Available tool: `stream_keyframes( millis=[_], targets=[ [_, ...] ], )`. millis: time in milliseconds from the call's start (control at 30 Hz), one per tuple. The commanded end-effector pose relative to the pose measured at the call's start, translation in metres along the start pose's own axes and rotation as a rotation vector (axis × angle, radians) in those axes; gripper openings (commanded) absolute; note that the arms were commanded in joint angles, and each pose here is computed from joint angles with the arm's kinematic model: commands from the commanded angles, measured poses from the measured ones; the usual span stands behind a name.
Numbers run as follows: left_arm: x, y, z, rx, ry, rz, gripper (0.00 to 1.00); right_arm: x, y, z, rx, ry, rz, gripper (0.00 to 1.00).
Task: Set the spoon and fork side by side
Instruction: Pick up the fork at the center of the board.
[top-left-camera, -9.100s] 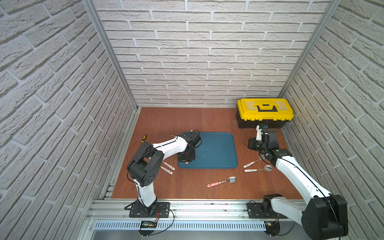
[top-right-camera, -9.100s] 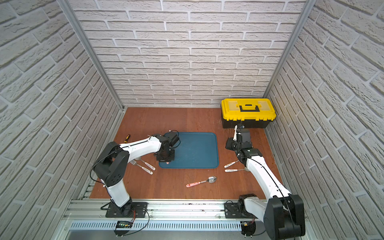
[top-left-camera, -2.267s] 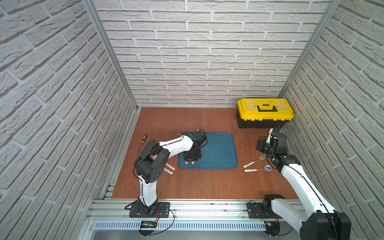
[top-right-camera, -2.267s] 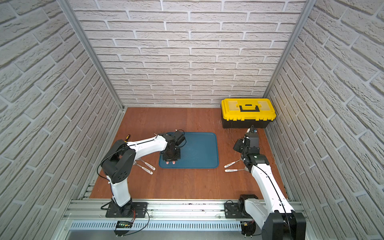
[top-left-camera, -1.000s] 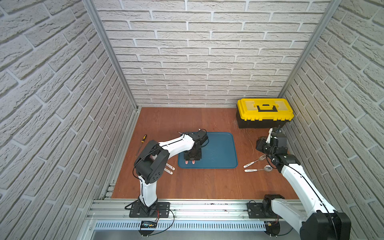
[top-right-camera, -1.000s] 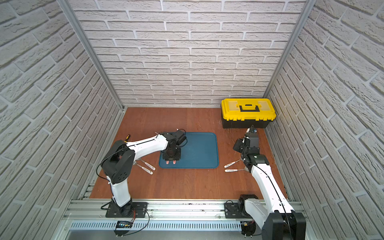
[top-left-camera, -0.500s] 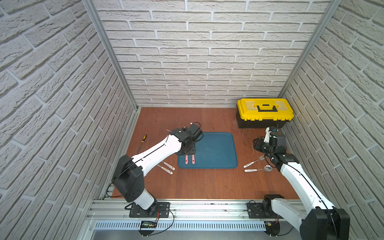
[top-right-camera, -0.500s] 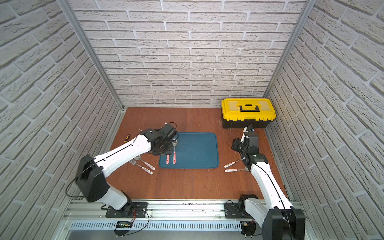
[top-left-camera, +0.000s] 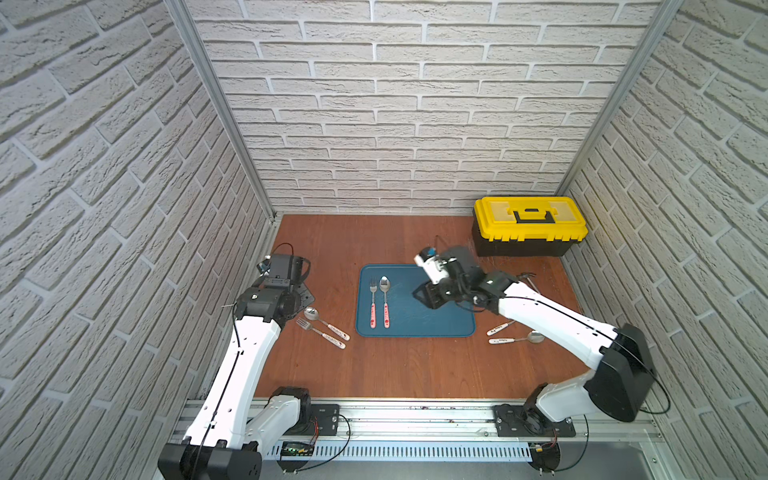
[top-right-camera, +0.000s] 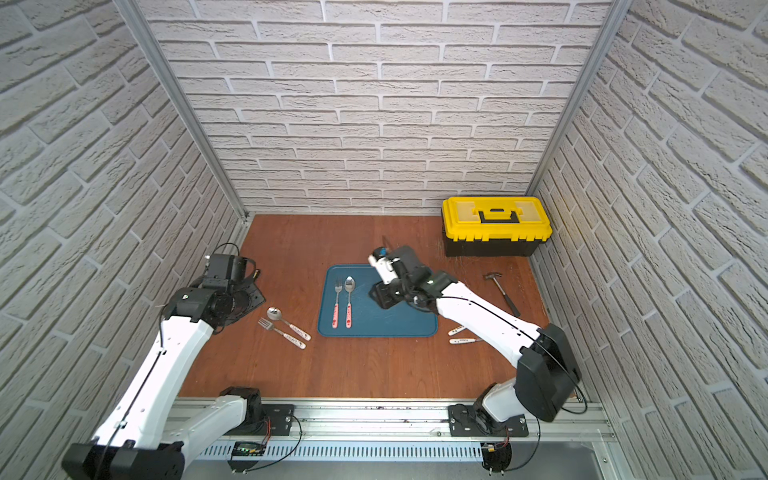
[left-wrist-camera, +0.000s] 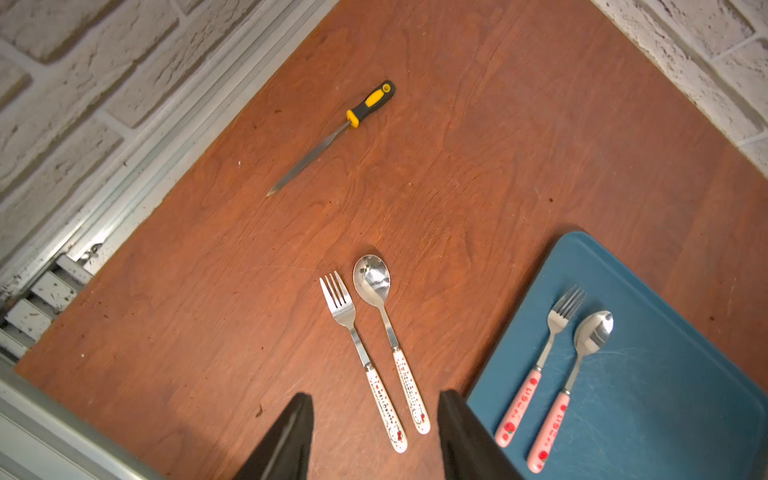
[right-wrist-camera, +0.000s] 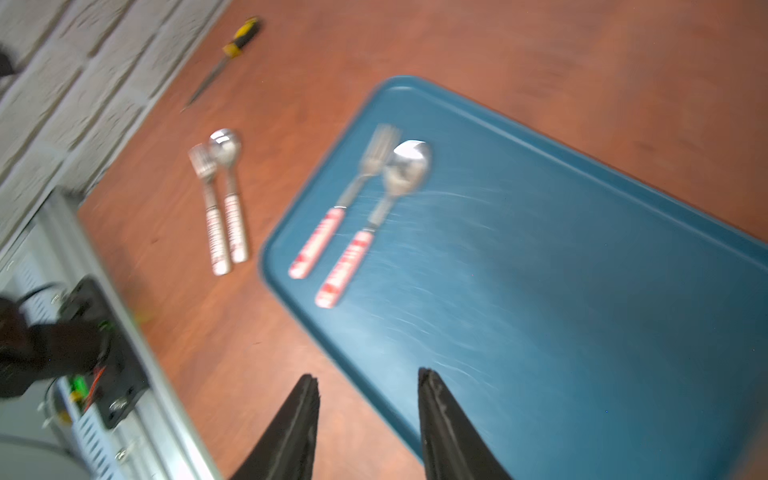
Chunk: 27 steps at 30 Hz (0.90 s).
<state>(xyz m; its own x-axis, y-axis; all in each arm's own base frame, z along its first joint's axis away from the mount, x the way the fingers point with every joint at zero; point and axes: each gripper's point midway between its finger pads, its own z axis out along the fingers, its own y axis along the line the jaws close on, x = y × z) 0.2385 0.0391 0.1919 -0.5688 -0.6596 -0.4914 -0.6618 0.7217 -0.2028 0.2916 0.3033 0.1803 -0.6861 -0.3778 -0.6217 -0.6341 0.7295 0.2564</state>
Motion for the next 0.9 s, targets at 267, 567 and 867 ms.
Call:
stream_keyframes(
  millis=[267,567,867],
  targets=[
    [0.007,0.012,0.012,0.039,0.014,-0.039,0.57,0.017,0.118,0.089,-0.128,0.214,-0.284,0.46],
    [-0.02,0.055,0.003,-0.012,-0.101,-0.227,0.61,0.023,0.155,0.145,-0.173,0.244,-0.384,0.47],
    [-0.02,0.065,0.01,-0.009,-0.094,-0.293,0.63,0.033,0.171,0.173,-0.171,0.31,-0.45,0.45]
  ],
)
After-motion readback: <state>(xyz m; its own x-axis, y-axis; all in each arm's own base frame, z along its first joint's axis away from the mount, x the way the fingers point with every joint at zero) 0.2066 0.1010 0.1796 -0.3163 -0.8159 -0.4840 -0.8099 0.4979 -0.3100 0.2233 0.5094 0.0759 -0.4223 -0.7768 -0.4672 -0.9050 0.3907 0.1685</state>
